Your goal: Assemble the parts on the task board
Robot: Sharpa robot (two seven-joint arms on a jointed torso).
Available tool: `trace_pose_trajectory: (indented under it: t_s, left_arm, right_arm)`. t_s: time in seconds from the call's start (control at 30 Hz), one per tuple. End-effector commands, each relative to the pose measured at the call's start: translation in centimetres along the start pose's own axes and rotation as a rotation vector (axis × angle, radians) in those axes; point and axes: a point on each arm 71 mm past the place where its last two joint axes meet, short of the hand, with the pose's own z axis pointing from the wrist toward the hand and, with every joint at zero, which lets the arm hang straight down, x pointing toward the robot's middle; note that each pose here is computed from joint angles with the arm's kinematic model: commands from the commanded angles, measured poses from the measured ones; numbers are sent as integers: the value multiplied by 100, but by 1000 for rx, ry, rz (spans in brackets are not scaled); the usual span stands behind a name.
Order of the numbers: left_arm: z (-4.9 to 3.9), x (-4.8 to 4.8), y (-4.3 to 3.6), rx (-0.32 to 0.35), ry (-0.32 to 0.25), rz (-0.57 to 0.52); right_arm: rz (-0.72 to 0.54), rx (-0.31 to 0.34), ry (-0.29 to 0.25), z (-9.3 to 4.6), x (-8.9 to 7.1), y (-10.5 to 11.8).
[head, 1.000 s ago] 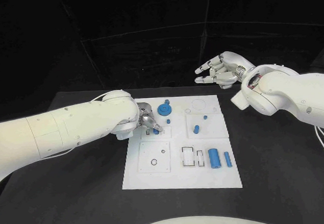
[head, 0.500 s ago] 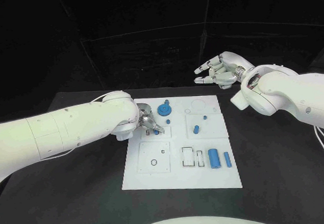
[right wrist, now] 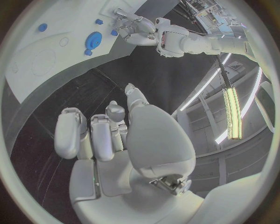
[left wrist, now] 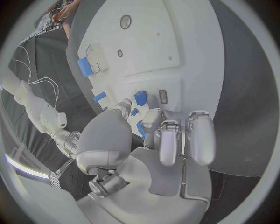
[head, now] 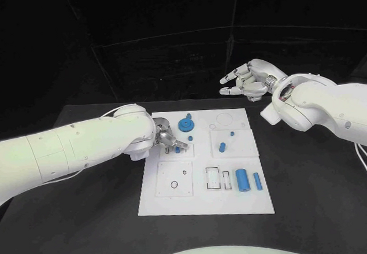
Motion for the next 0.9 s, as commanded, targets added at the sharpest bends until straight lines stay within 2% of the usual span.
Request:
trace_pose_trajectory:
  t_s: [0.03, 0.17, 0.3, 0.47, 0.7, 0.9]
  left_arm:
    - [-24, -19, 0, 6, -20, -10]
    - [-89, -73, -6, 17, -18, -24]
    - [-220, -235, -18, 22, 8, -23]
    - [-308, -483, 20, -7, 14, 3]
    - [-259, -760, 122, -58, 4, 5]
    - [-148, -893, 148, -88, 5, 0]
  right_arm:
    - [4, -7, -5, 6, -10, 15]
    - [3, -6, -7, 5, -16, 10]
    - [2, -3, -9, 3, -28, -2]
    - [1, 0, -12, 3, -39, -13]
    - [1, 0, -13, 8, -37, -13]
    - [1, -2, -11, 14, -30, -7]
